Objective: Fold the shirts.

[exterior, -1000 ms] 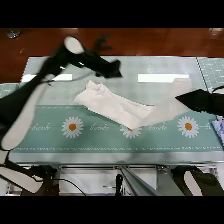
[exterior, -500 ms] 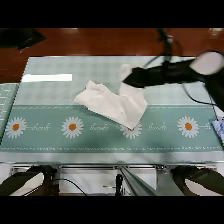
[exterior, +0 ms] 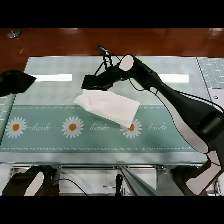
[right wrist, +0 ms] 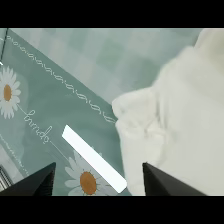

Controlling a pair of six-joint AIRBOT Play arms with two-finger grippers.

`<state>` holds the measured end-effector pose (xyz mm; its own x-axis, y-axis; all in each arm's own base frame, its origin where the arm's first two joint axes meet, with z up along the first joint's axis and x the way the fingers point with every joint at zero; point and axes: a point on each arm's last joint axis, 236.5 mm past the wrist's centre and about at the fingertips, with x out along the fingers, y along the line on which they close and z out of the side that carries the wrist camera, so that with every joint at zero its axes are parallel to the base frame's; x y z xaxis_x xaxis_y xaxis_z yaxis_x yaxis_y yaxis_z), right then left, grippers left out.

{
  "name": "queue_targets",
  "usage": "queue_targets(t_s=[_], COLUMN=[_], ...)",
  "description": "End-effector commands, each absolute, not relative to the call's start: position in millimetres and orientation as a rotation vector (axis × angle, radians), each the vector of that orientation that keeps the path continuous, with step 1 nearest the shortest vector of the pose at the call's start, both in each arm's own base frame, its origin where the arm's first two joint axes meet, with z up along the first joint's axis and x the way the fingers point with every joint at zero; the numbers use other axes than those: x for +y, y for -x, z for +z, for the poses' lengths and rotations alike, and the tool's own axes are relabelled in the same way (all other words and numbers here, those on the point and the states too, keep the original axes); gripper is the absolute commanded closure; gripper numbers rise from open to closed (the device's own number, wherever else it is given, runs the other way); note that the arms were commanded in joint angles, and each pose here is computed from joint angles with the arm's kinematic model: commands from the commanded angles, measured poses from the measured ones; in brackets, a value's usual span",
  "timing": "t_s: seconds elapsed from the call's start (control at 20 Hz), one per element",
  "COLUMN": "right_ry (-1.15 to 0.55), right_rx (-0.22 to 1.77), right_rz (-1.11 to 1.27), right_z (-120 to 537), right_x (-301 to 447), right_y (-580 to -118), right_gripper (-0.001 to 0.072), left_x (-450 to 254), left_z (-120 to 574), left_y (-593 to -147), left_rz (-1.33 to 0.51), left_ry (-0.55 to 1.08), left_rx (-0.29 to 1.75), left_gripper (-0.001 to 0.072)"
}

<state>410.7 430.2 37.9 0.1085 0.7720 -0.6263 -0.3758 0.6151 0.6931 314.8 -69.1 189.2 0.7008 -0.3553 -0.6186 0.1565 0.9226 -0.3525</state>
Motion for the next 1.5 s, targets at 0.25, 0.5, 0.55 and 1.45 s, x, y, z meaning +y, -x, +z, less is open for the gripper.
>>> queue_targets(t_s=[0.25,0.5,0.55,1.45], right_ry=[-0.082,-0.466,-0.63,-0.76], right_rx=[1.298,0.959,0.961,1.36], right_rz=[0.566,-0.052,-0.072,0.672], right_z=[121,45,8,-44], right_x=[184,66,76,292], right_y=[-405,-356,-335,-360], right_gripper=[0.0086,0.0091,0.0092,0.0693], left_x=[-66,-73,-78,-111], left_z=[110,57,47,34], left_y=[-310,-288,-283,-279], left_rz=[-0.255,-0.256,-0.264,-0.325], left_ry=[0.334,0.358,0.366,0.444], left_rx=[0.914,1.043,1.068,1.072], left_gripper=[0.0682,0.0681,0.0681,0.0681])
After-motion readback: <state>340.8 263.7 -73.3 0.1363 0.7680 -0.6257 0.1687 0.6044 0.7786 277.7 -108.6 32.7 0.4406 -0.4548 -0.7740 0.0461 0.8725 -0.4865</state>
